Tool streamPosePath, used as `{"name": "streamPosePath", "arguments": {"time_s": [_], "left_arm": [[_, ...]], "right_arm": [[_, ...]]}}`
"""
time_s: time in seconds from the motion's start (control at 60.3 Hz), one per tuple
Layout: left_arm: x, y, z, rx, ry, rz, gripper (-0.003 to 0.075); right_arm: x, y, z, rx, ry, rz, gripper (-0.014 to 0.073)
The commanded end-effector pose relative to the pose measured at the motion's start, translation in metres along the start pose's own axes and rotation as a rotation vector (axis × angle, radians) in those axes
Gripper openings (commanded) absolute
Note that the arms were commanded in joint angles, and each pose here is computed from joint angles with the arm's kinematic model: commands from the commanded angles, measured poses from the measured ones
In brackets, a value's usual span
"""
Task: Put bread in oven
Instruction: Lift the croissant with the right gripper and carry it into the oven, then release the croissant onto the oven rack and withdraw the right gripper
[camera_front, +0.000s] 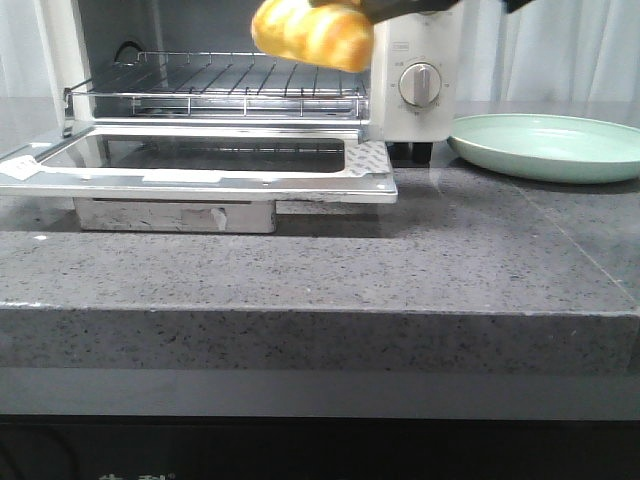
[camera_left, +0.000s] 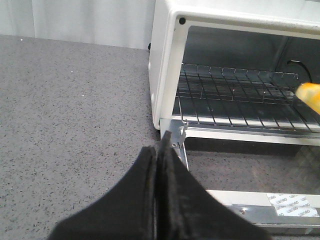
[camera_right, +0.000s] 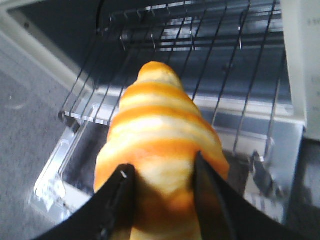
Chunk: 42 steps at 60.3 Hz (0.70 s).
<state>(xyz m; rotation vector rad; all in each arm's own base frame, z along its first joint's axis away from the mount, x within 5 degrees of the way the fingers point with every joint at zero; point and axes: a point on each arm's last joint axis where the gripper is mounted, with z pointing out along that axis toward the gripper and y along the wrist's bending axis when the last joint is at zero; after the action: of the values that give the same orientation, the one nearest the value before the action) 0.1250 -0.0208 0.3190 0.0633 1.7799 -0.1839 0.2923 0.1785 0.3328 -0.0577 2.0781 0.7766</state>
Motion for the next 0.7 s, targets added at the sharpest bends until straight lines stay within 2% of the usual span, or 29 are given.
{"name": "streamPosePath", "arguments": {"time_s": [0.0,0.166,0.431,0.547,0.68], "left_arm": [[-0.016,-0.001,-0.003,0.011,-0.110,-0.011,-0.0020],[-0.016,-0.001,-0.003,0.011,-0.110,-0.011,-0.0020],[-0.016,-0.001,-0.003,0.011,-0.110,-0.011,-0.0020],[-0.016,-0.001,-0.003,0.011,-0.110,-0.011,-0.0020],[-0.016,-0.001,-0.003,0.011,-0.110,-0.011,-0.0020]], "right_arm": [[-0.032,0.012,0.005,-0.039,-0.189,0.049,0.0164],[-0.044,0.011,0.033,-0.037,-0.251,0.099,0.0164],[-0.050,0.012,0.064,-0.038,-0.239,0.099,0.0176],[-0.050,0.012,0.064,-0.038,-0.239,0.099,0.0276],[-0.050,0.012,0.064,-0.039,-0.231,0.099,0.0436]]}}
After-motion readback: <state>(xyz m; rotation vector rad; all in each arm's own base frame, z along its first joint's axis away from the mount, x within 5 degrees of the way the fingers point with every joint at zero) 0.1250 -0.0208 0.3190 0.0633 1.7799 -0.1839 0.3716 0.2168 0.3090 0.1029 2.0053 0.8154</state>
